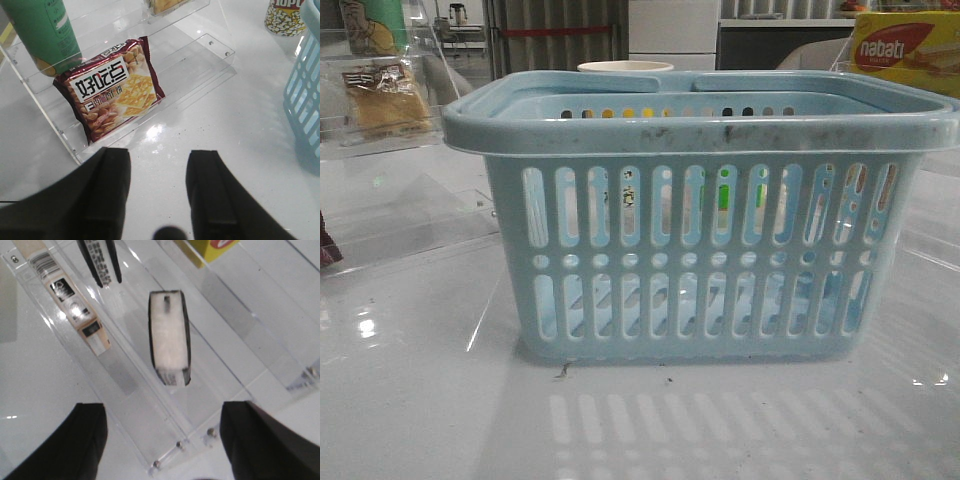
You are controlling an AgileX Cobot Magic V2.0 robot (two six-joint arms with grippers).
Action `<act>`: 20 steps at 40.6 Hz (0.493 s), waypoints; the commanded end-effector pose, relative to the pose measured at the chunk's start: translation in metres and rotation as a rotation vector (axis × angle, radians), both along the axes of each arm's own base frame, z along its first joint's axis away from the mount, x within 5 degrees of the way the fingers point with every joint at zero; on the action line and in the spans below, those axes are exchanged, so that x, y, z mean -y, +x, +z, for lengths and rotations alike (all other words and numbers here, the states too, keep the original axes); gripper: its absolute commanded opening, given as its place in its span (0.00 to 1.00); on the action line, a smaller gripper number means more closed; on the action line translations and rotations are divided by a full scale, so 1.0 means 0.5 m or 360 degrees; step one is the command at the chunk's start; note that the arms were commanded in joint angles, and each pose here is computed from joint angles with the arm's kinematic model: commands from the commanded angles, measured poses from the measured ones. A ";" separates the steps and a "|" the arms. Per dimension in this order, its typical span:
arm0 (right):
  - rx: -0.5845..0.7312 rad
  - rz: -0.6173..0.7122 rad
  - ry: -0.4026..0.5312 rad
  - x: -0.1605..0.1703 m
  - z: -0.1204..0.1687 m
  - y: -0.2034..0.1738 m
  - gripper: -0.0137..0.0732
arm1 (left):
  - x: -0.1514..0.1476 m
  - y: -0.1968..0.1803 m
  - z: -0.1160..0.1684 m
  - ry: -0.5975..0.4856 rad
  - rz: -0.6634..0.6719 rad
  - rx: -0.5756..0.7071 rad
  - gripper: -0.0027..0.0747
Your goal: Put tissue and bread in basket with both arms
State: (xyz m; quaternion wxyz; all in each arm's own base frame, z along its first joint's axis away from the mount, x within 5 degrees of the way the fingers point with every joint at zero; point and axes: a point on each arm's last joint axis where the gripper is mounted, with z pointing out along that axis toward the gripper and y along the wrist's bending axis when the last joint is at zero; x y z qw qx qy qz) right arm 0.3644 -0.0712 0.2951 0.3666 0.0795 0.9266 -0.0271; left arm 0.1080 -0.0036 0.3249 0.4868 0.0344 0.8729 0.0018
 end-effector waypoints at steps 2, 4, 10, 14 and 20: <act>0.0199 -0.0012 -0.0052 0.012 0.048 0.031 0.82 | 0.000 0.009 0.032 -0.0007 0.0002 0.0169 0.43; 0.0198 -0.0013 -0.0052 0.014 0.044 0.041 0.81 | 0.000 0.009 0.032 -0.0007 0.0002 0.0169 0.42; 0.0173 -0.0013 -0.0047 0.018 0.022 0.062 0.73 | 0.000 0.009 0.032 -0.0007 0.0002 0.0169 0.38; 0.0192 -0.0015 -0.0051 0.020 0.017 0.069 0.67 | 0.000 0.009 0.032 -0.0007 0.0002 0.0169 0.35; 0.0213 -0.0016 -0.0056 0.021 0.015 0.072 0.53 | 0.000 0.009 0.032 -0.0007 0.0002 0.0169 0.31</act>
